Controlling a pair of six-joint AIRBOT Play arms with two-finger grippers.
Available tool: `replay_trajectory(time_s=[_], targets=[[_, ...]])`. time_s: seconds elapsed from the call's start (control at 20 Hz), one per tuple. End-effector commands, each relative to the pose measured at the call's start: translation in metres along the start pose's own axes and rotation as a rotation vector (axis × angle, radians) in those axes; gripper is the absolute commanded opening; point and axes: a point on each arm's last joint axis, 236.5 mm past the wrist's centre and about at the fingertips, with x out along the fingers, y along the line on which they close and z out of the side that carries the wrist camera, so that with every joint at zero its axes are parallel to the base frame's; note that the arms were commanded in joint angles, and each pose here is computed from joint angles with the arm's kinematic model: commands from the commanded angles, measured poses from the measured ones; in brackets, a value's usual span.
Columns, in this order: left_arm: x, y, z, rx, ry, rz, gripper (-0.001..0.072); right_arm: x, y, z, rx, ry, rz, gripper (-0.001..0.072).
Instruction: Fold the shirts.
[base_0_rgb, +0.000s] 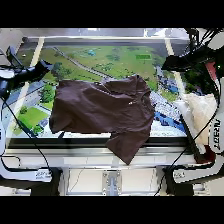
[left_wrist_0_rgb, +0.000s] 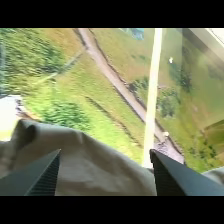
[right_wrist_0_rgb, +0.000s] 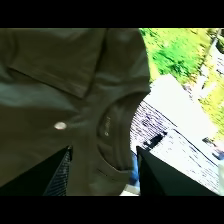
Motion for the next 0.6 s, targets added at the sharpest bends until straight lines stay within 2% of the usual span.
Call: replay_trajectory(time_s=[0.0,0.05,0.2,0.35,0.55], targets=[[-0.042,0.047,-0.014,0.036,0.133,0.09,0.055,-0.004,-0.038,-0.026,-0.001,0.108,-0.129,0.0452],[-0.063,0.075,-0.032,-0.002,0.224,0.161,0.0482,-0.003,-0.044,-0.04,0.01,0.155,-0.122,0.0452],[-0.113,0.136,-0.088,-0.121,0.386,0.3,0.0483,0.01,-0.059,-0.09,0.076,0.3,-0.093,0.0452],[-0.147,0.152,-0.154,-0.175,0.423,0.331,0.0482,0.044,-0.041,-0.158,0.151,0.405,0.039,0.0453],[-0.169,0.139,-0.228,-0.212,0.442,0.335,0.0483,0.088,0.0,-0.254,0.269,0.501,0.191,0.0454]])
